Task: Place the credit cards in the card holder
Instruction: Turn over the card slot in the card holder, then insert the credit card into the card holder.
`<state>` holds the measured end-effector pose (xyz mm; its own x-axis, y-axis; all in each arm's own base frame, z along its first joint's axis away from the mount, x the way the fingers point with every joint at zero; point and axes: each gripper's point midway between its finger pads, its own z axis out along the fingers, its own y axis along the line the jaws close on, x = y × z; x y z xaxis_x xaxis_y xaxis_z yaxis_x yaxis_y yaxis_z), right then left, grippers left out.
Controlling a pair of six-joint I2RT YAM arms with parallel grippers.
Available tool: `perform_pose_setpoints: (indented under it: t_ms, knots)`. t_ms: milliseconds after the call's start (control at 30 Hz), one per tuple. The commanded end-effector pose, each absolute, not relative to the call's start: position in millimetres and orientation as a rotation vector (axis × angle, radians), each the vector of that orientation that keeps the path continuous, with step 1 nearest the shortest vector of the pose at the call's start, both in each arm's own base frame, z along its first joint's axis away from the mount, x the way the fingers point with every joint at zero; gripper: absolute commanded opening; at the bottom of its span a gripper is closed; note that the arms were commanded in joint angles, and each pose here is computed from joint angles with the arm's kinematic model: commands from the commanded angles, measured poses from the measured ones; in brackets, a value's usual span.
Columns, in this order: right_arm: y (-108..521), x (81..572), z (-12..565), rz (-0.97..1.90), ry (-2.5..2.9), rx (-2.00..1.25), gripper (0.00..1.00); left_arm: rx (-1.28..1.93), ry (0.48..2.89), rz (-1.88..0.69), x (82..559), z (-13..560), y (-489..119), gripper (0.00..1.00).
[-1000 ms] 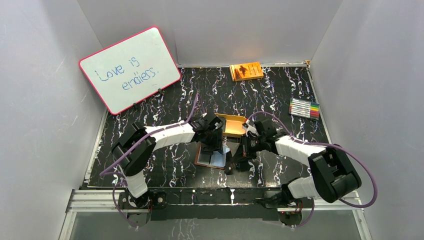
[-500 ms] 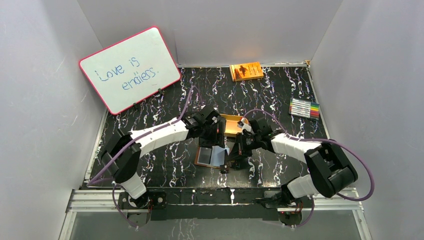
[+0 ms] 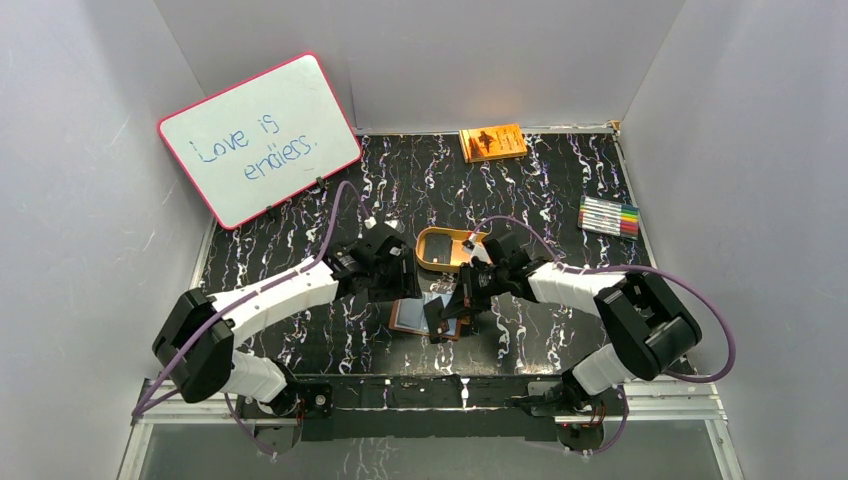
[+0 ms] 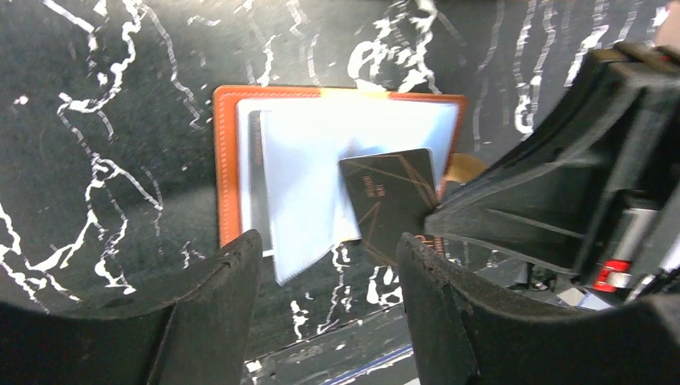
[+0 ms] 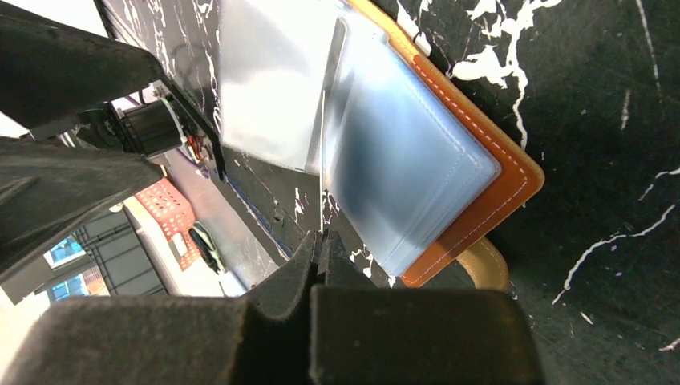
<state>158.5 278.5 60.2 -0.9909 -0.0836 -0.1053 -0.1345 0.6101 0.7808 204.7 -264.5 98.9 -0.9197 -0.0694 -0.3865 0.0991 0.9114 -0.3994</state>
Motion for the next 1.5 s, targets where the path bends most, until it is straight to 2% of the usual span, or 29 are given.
perform_pose_setpoints:
  t_ms: [0, 433, 900, 1467]
  knots:
    - [296, 175, 76, 1.380, 2.677, -0.228, 0.00, -0.025, 2.636, -0.563, 208, 94, -253, 0.60]
    - [289, 174, 75, 1.297, 2.668, -0.164, 0.00, -0.119, 2.689, -0.422, 209, 43, -229, 0.56]
    - [298, 170, 61, 1.407, 2.700, -0.045, 0.00, -0.249, 2.663, -0.403, 201, 38, -209, 0.56]
    - [299, 175, 50, 1.406, 2.698, 0.075, 0.00, -0.297, 2.724, -0.286, 179, 9, -179, 0.53]
